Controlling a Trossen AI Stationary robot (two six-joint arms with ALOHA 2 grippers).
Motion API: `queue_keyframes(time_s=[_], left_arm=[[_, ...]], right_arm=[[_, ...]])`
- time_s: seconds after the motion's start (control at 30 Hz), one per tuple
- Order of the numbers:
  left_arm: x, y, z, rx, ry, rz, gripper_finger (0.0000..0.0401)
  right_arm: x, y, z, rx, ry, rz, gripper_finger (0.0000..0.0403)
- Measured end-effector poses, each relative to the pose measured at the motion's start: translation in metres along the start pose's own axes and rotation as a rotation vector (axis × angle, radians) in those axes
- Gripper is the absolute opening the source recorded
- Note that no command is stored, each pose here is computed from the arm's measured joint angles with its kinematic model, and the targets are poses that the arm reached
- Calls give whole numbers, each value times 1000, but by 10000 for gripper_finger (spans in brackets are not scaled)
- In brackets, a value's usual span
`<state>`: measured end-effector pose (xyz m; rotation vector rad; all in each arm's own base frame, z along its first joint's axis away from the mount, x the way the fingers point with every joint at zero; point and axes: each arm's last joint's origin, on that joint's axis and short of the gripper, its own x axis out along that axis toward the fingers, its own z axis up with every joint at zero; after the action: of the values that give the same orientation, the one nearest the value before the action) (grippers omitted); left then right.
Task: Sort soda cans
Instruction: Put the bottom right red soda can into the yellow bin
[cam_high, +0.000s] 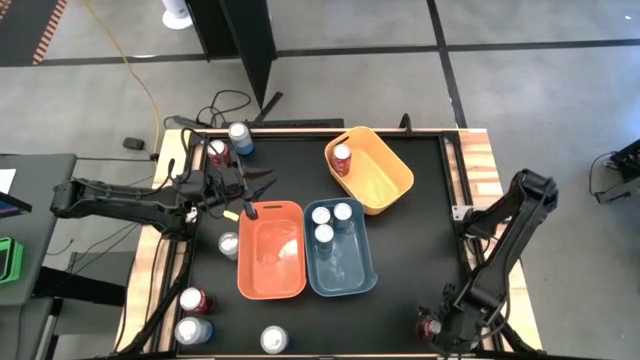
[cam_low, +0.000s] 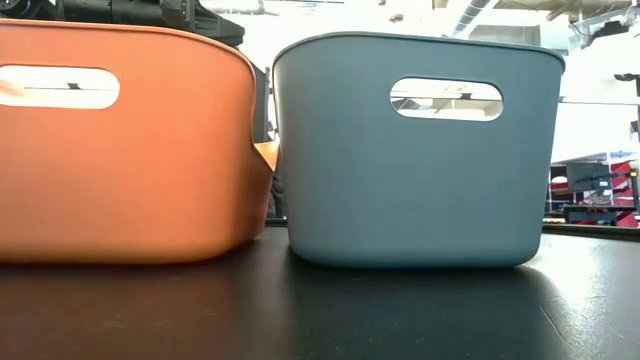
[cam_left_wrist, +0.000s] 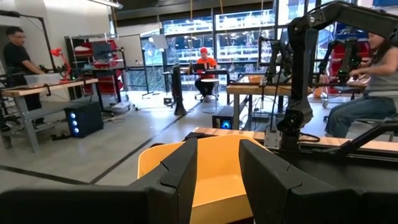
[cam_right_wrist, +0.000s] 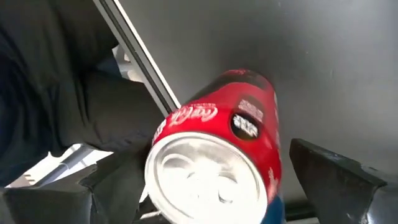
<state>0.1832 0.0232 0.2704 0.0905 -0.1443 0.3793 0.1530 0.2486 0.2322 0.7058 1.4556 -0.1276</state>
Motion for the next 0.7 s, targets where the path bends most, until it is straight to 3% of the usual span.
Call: queue_keyframes(time_s=[0.33, 0.6, 0.7], left_arm=[[0, 0, 0, 23, 3, 0, 114], [0, 0, 0, 41, 4, -1, 114], [0, 0, 0, 60, 4, -1, 114]], right_arm=[[23, 2, -1, -1, 8, -62, 377], [26, 2, 2, 16, -1, -84, 299], [26, 2, 6, 25, -9, -85, 297]])
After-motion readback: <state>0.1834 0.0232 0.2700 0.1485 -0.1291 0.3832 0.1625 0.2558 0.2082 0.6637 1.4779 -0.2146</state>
